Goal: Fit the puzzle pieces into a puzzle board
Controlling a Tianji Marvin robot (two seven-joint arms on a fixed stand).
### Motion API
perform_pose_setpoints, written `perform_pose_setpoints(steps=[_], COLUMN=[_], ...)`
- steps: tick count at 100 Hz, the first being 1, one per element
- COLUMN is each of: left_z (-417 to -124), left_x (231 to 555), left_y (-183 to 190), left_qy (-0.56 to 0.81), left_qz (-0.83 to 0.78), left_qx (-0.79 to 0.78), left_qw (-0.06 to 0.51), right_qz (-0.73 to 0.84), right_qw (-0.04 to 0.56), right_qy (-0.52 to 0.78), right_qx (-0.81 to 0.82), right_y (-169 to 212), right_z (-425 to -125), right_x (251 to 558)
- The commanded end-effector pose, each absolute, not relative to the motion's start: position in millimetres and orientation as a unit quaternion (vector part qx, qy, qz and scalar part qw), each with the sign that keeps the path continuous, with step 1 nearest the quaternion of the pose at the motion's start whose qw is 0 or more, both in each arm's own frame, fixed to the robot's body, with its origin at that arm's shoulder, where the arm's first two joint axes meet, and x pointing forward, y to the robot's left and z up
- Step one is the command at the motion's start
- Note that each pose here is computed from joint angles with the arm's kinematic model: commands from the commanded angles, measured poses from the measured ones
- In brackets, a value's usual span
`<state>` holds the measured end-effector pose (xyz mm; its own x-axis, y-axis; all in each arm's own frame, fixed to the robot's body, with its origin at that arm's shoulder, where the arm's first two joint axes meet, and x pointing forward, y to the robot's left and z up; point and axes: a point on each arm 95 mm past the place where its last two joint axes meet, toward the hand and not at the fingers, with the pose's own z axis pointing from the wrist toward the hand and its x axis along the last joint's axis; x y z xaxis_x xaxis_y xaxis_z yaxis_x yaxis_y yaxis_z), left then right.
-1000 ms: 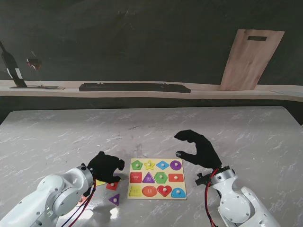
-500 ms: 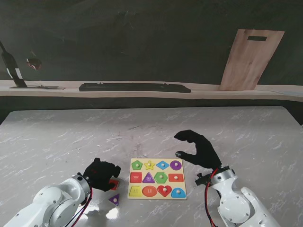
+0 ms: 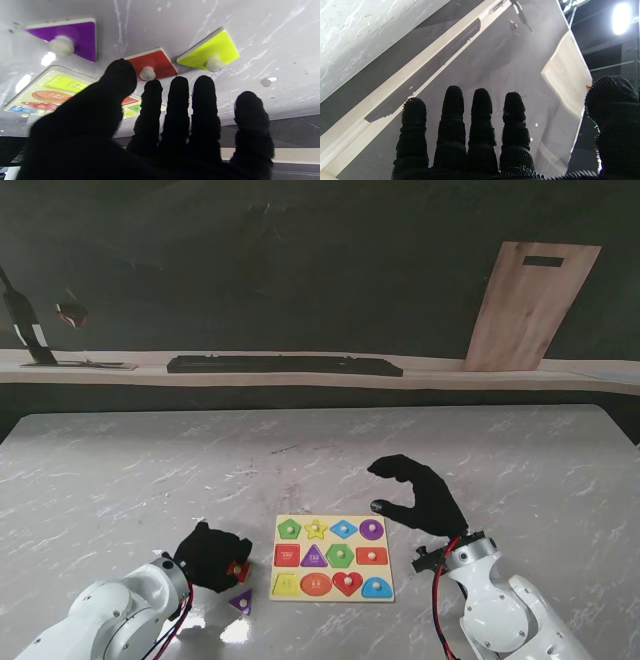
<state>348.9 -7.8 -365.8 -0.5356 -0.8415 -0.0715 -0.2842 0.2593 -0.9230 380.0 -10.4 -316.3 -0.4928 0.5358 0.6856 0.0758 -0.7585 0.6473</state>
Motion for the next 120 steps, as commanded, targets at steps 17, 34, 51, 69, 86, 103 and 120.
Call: perform_pose_setpoints(steps=[17, 34, 51, 69, 86, 103, 120], left_z=[-371, -373, -374, -374, -372, -368, -362], left_x=[348, 349, 349, 349, 351, 355, 360], left_y=[-7, -9, -10, -12, -13, -17, -26], left_qy=[0.739, 0.735, 0.734, 0.733, 0.731, 0.722, 0.711], left_qz=[-0.468, -0.469, -0.469, -0.469, -0.474, -0.489, -0.508], left_qx=[-0.388, -0.394, -0.397, -0.397, -0.392, -0.389, -0.387], left_qw=[0.290, 0.290, 0.289, 0.291, 0.294, 0.297, 0.294], right_qz=[0.803, 0.803, 0.803, 0.804, 0.805, 0.805, 0.805], right_qw=[0.142, 0.142, 0.143, 0.145, 0.147, 0.148, 0.147], right_qy=[0.317, 0.317, 0.317, 0.316, 0.314, 0.314, 0.314], right_qx=[0.484, 0.484, 0.484, 0.483, 0.482, 0.481, 0.481], right_y=[-8, -8, -8, -8, -9, -9, -10], right_z=[-318, -318, -318, -317, -317, -317, -317], right_x=[378, 378, 378, 377, 377, 376, 376])
